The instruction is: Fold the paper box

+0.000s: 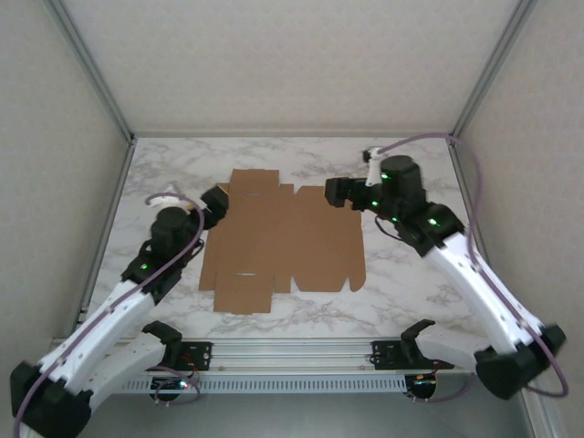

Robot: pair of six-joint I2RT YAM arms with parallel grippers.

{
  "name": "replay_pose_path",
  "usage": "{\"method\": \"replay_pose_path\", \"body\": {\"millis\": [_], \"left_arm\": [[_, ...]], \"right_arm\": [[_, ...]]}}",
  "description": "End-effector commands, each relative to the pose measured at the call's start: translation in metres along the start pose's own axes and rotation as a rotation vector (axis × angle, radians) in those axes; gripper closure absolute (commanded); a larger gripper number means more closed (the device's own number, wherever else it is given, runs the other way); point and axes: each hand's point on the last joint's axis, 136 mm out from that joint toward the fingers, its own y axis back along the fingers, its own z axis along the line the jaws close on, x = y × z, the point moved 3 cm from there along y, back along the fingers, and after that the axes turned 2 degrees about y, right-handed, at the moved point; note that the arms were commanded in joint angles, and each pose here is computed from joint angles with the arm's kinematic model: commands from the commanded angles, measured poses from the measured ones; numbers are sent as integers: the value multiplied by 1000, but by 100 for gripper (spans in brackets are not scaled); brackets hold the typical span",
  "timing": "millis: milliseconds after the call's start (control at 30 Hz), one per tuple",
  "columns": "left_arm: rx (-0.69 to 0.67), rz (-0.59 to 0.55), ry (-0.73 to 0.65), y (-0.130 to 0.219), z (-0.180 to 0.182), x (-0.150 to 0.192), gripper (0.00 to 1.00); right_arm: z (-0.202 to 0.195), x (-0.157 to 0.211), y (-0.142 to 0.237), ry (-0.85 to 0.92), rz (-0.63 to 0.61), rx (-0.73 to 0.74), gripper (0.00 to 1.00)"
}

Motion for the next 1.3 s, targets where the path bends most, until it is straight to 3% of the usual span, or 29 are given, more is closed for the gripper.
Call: {"method": "replay_pose_path", "body": {"millis": [0, 100, 167, 267, 333, 400, 500, 633, 767, 1000, 1267], "left_arm": [[-31, 244, 25, -17, 18, 62, 0], [-43, 282, 8, -24, 26, 79, 7], [-75, 328, -7, -30, 33, 91, 26], [-65, 443, -16, -38, 35, 114, 64], [-73, 514, -15, -42, 39, 129, 78], [-104, 559, -14, -45, 46, 140, 86], [-143, 573, 12, -49, 56, 148, 95], [-219, 577, 34, -55, 73, 158, 96], [-235, 606, 65, -60, 79, 169, 96], [-278, 639, 54, -59, 91, 179, 97], [-268, 709, 87, -62, 92, 195, 97]], "right_arm": [[-19, 49, -34, -44, 197, 81, 8], [-30, 72, -65, -32, 316, 133, 45], [-31, 91, -86, -57, 414, 125, 66], [-39, 117, -105, -86, 499, 161, 82], [-45, 129, -109, -96, 528, 187, 91], [-48, 136, -106, -118, 529, 197, 91], [-49, 143, -91, -163, 518, 199, 75], [-49, 167, -75, -248, 548, 146, 59], [-49, 198, -77, -328, 612, 112, 64], [-75, 227, -94, -339, 681, 261, 84], [-105, 228, -141, -334, 711, 383, 83]]}}
